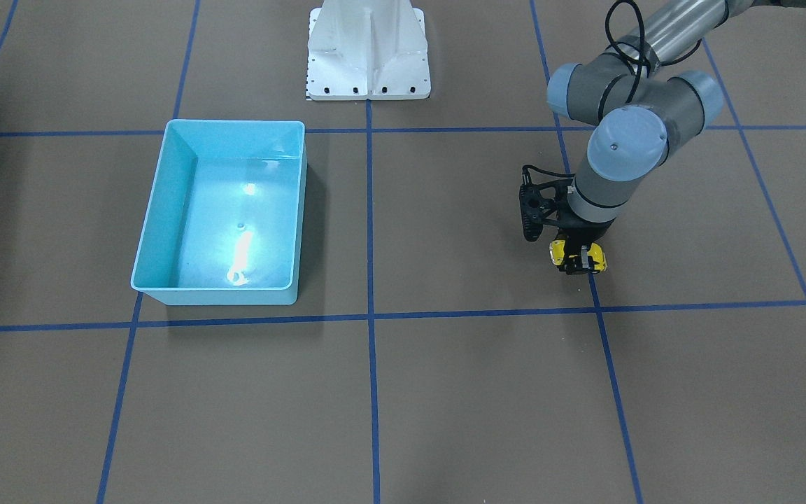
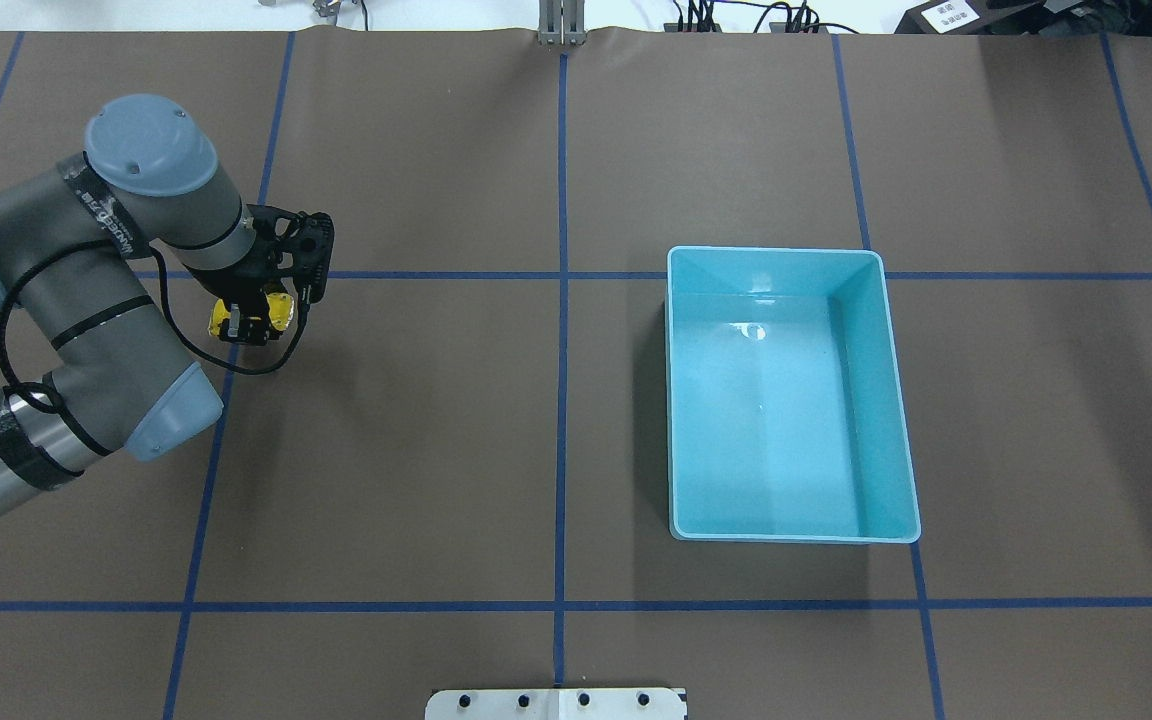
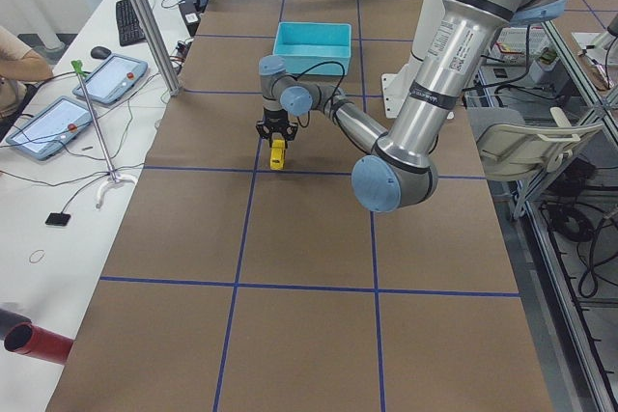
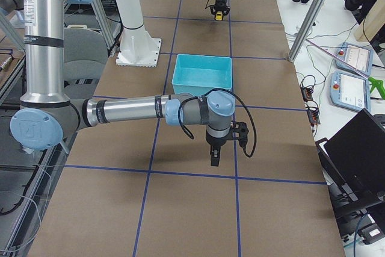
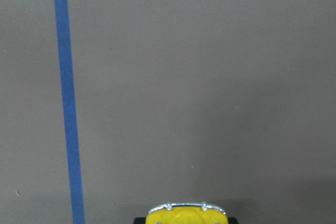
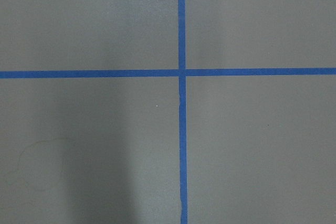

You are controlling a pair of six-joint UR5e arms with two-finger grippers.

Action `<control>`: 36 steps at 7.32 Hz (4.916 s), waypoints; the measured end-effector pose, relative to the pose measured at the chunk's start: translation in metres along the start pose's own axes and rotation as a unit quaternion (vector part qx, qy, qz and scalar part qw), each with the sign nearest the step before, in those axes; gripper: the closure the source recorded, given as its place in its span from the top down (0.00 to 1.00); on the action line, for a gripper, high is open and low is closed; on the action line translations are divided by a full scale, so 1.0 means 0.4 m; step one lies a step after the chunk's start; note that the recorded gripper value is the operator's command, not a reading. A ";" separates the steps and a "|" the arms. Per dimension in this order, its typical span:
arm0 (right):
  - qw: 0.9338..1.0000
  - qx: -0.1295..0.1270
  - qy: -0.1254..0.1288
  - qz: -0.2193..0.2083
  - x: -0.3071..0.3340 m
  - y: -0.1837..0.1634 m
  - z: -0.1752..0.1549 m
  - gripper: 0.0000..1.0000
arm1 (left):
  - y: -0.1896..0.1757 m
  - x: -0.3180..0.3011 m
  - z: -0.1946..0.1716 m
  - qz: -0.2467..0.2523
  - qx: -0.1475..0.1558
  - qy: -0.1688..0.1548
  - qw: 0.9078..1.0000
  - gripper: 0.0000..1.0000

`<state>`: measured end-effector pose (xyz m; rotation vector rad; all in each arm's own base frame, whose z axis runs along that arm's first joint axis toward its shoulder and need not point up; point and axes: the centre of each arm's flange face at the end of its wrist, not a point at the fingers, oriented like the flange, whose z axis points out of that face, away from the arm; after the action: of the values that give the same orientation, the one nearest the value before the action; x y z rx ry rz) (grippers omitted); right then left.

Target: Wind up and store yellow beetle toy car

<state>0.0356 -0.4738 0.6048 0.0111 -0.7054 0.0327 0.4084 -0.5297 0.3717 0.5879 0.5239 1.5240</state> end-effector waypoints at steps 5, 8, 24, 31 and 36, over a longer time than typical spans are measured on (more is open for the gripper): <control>1.000 -0.006 -0.001 -0.009 -0.022 -0.002 0.013 1.00 | 0.005 -0.008 0.034 -0.004 0.014 0.002 1.000 0.00; 1.000 -0.008 0.000 -0.009 -0.025 -0.002 0.017 1.00 | 0.014 -0.015 0.062 -0.006 0.020 0.007 1.000 0.00; 1.000 -0.010 -0.001 -0.007 -0.019 0.026 0.019 1.00 | 0.171 0.011 0.113 -0.003 0.033 0.005 0.999 0.00; 1.000 -0.010 0.000 -0.005 -0.012 0.032 0.023 1.00 | 0.255 0.046 0.135 0.000 0.049 0.000 0.999 0.00; 1.000 -0.014 -0.004 0.001 0.002 0.047 0.028 1.00 | 0.301 0.070 0.144 0.003 0.061 0.000 0.998 0.00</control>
<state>0.0282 -0.4552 0.6137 -0.0160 -0.7144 0.0257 0.3543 -0.5077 0.4947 0.6839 0.6204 1.5043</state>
